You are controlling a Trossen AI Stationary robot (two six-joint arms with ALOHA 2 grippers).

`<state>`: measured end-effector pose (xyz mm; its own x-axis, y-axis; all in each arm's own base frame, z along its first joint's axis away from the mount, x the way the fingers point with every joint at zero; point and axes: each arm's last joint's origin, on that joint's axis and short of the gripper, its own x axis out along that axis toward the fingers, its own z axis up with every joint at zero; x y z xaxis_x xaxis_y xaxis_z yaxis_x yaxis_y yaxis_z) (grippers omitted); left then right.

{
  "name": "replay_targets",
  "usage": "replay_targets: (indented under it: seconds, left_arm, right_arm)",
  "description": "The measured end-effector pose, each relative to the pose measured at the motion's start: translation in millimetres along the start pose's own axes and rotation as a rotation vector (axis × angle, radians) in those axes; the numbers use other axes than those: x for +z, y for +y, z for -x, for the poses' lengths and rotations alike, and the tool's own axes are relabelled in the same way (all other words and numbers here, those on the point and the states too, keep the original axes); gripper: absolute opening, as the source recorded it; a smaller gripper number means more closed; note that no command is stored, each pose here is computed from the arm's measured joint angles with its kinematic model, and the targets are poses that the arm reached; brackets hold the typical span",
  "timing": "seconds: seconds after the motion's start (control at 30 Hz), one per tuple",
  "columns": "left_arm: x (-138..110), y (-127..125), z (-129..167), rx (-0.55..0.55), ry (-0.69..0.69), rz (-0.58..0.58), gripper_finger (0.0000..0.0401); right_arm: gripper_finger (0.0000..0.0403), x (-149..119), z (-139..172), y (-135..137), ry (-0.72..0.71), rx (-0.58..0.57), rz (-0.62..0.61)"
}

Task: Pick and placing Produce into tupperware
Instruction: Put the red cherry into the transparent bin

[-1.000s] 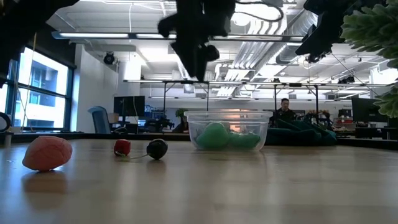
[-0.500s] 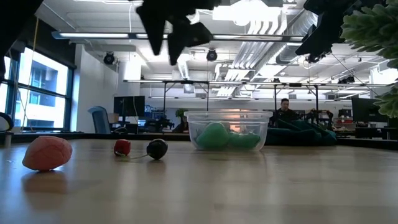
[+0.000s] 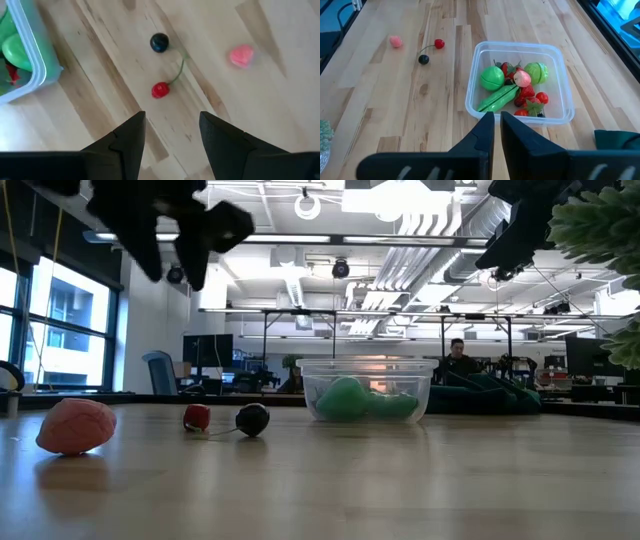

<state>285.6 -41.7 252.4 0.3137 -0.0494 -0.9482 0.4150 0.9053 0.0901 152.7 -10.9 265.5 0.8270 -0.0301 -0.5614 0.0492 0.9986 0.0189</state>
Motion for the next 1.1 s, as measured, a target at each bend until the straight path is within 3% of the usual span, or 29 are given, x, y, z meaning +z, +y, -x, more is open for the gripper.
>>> replay_targets:
  seconds: [0.2, 0.53, 0.73, 0.9, 1.1]
  left_arm:
    - [-32, -6, -26, 0.084, -0.072, -0.057, 0.0177]
    - [-39, -7, -57, 0.130, -0.008, -0.523, 0.0177]
    - [-30, -4, -67, 0.164, -0.043, -0.698, 0.0177]
    - [-29, -3, -74, 0.146, -0.004, -0.731, 0.0177]
    - [-8, 3, -69, 0.091, 0.013, -0.744, 0.0177]
  right_arm:
    - [0.0024, 0, 0, 0, -0.002, 0.000, 0.000]
    - [0.0024, 0, 0, 0, -0.003, 0.000, 0.000]
    - [0.0024, 0, 0, 0, -0.002, 0.000, 0.000]
    - [0.0024, 0, 0, 0, -0.002, 0.000, 0.000]
    - [0.0024, 0, 0, 0, -0.002, 0.000, 0.000]
